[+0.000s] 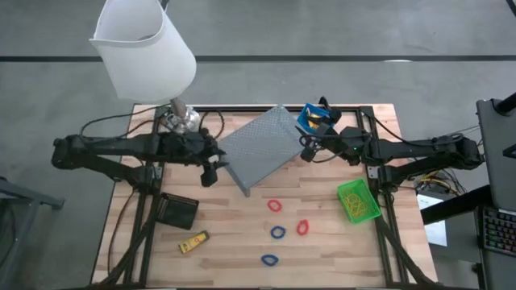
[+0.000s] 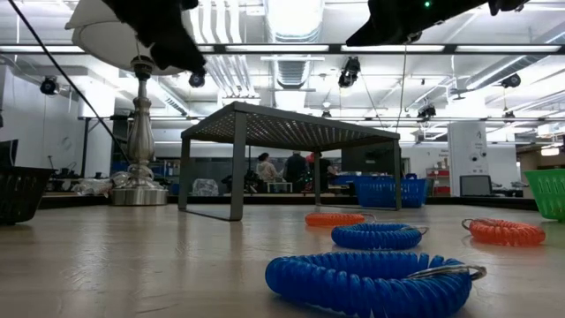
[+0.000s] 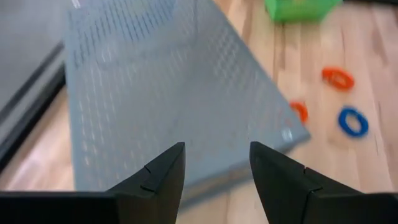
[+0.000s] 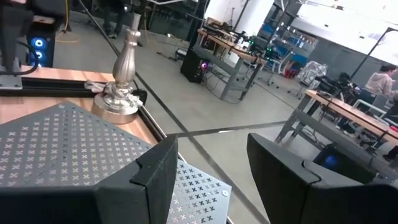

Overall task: Pick & Place Office Desk Supplies
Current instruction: Put the crayon box into the blue basket

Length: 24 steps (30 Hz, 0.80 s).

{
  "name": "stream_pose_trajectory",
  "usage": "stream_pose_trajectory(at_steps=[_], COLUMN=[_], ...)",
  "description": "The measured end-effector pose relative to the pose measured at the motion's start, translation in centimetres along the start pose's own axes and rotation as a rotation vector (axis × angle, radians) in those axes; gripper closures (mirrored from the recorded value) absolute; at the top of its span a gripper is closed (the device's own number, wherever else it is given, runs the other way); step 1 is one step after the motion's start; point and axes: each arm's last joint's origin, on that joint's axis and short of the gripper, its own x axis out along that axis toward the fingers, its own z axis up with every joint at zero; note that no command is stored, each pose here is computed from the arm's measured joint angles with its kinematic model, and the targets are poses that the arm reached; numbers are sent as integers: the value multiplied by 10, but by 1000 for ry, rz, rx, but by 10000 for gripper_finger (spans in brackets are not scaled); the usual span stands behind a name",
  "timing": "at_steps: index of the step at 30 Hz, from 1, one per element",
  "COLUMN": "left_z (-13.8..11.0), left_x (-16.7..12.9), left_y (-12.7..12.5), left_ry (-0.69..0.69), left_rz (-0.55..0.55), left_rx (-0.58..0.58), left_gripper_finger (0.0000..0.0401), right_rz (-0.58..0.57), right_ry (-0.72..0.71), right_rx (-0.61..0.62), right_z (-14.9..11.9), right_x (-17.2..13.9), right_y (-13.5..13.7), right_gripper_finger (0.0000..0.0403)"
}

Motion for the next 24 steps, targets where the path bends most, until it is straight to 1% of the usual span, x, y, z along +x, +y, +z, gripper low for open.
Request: stream_pose_trajectory(at_steps=[2, 6, 10, 15, 20, 24], left_z=[-6, -17, -28, -45, -58, -67], left_x=[-1, -5, -10, -15, -14, -14], left_y=[-7, -26, -56, -95, -116, -130], left_ry=[47, 107, 152, 200, 262, 387], left_rz=[16, 40, -26, -89, -109, -192], left_rx=[-6, -70, -136, -150, -221, -270], left_gripper_finger=[220, 220, 221, 231, 247, 258], right_rz=[0, 0, 4, 5, 6, 7], right_ry=[-1, -1, 14, 26, 32, 39], right_rx=[2, 10, 50, 95, 106, 141], right_z=[0, 0, -3, -7, -10, -12], right_x=[0, 0, 0, 0, 0, 0], right_y=[0, 0, 1, 2, 3, 3], right_gripper_finger=[211, 211, 211, 211, 211, 211])
